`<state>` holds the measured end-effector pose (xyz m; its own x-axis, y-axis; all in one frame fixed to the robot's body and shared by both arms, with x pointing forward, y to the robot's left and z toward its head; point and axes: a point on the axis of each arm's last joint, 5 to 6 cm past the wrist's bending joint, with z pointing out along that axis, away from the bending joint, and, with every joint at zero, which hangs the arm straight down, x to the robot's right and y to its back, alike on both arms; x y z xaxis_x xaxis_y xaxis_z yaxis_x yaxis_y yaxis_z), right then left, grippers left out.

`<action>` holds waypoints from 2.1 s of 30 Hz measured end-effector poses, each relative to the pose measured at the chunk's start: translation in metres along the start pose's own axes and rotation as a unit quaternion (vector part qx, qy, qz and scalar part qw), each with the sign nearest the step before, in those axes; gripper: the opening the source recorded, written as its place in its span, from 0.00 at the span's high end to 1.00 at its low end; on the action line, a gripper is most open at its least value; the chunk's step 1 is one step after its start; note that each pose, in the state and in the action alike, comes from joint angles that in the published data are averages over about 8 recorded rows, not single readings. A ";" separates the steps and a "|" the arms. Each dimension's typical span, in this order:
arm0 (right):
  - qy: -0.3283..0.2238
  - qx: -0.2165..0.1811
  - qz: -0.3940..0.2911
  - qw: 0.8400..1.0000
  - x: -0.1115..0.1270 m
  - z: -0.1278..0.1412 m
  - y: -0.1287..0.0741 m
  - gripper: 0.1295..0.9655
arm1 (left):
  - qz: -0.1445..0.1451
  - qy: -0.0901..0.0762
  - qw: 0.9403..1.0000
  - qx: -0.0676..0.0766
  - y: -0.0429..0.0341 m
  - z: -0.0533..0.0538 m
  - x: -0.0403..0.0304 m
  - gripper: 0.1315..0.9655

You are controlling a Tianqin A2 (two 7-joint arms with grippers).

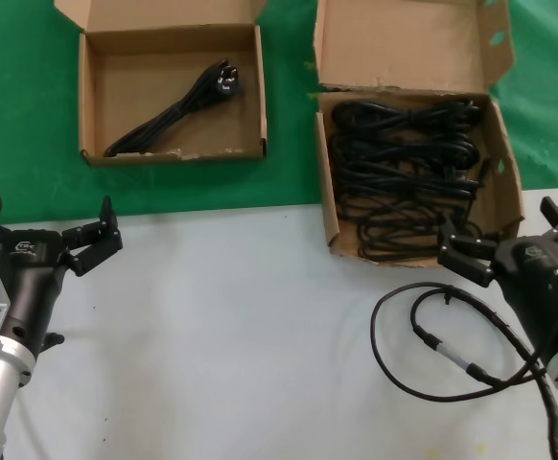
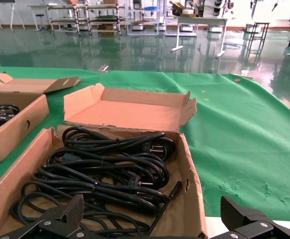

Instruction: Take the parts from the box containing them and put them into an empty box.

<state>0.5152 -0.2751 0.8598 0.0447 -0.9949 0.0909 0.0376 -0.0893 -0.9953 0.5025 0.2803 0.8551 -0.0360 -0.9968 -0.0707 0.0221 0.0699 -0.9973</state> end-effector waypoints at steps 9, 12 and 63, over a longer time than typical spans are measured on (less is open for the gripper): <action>0.000 0.000 0.000 1.000 0.000 0.000 0.000 0.00 | 0.000 0.000 1.000 0.000 0.0000 0.000 0.0000 0.00; 0.000 0.000 0.000 1.000 0.000 0.000 0.000 0.00 | 0.000 0.000 1.000 0.000 0.0000 0.000 0.0000 0.00; 0.000 0.000 0.000 1.000 0.000 0.000 0.000 0.00 | 0.000 0.000 1.000 0.000 0.0000 0.000 0.0000 0.00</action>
<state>0.5152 -0.2751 0.8598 0.0447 -0.9949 0.0909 0.0376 -0.0893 -0.9953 0.5025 0.2803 0.8551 -0.0360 -0.9968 -0.0707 0.0221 0.0699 -0.9973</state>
